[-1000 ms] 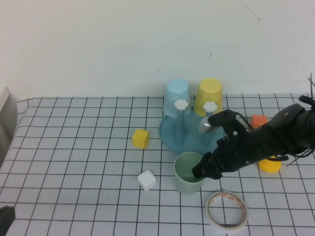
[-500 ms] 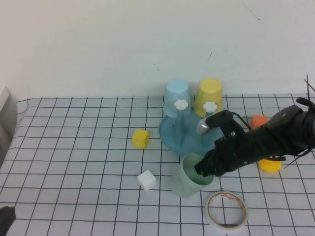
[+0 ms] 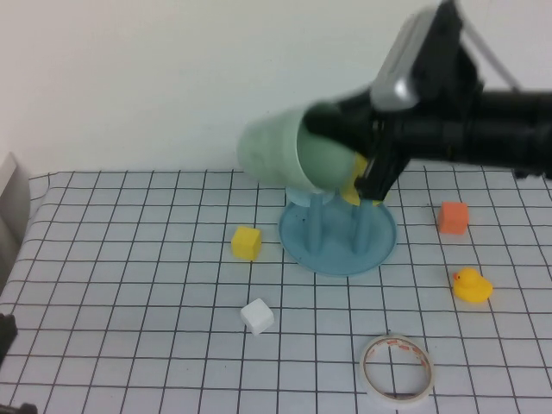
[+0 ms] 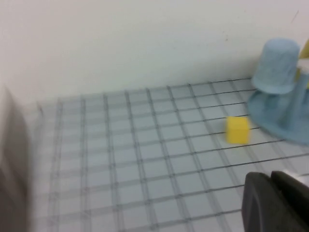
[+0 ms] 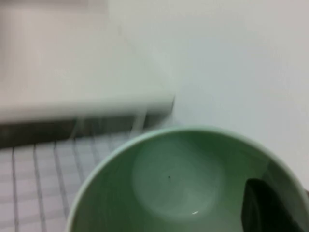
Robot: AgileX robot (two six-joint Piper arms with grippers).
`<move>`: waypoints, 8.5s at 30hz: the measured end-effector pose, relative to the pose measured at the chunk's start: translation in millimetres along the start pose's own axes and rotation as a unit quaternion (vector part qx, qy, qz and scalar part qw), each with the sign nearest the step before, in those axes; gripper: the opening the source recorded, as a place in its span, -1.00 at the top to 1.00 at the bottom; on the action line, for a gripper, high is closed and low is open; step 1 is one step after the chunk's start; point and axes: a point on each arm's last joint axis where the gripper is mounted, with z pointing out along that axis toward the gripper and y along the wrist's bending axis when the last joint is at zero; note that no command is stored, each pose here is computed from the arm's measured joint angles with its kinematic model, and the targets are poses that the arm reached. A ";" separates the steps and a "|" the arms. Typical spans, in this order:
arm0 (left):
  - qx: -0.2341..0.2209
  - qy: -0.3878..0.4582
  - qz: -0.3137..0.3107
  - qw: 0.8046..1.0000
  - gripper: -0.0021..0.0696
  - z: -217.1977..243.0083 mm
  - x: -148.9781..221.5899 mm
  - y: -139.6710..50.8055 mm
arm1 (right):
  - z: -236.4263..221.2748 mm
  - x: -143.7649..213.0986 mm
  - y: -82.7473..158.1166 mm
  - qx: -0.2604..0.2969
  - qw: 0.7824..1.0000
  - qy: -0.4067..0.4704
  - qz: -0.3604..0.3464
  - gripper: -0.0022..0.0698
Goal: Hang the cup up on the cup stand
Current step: Adjust the cup with two arms, then place the cup on the cup holder
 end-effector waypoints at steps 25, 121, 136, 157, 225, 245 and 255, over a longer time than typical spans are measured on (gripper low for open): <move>0.112 -0.025 -0.381 0.917 0.95 -2.4 -12.1 -17.0 | -19.7 -54.7 53.9 -0.123 0.979 -0.131 -0.096 0.87; 0.197 0.016 -0.633 0.748 -0.73 -6.5 -20.2 -28.5 | 42.1 -62.8 180.9 -0.139 0.908 -0.109 -0.380 0.80; 0.159 -0.044 -0.499 0.851 -0.65 -4.1 -21.0 -20.5 | 47.5 -53.9 179.0 -0.128 0.925 -0.073 -0.351 -0.11; 0.149 -0.135 -0.337 0.920 -0.64 -17.6 -59.7 -20.6 | -27.0 -34.2 183.3 -0.117 0.957 -0.040 -0.261 0.23; 0.298 -0.027 0.187 0.936 -0.63 222.3 -117.9 -115.9 | -264.7 77.8 175.0 0.081 0.966 0.247 -0.008 0.94; 0.251 0.040 0.128 0.959 -0.63 345.6 -75.3 -140.4 | -264.8 78.0 175.0 0.081 0.965 0.248 -0.008 0.94; 0.244 0.056 0.103 0.963 -0.63 377.1 -56.0 -143.6 | -264.8 78.0 175.0 0.081 0.965 0.248 -0.008 0.94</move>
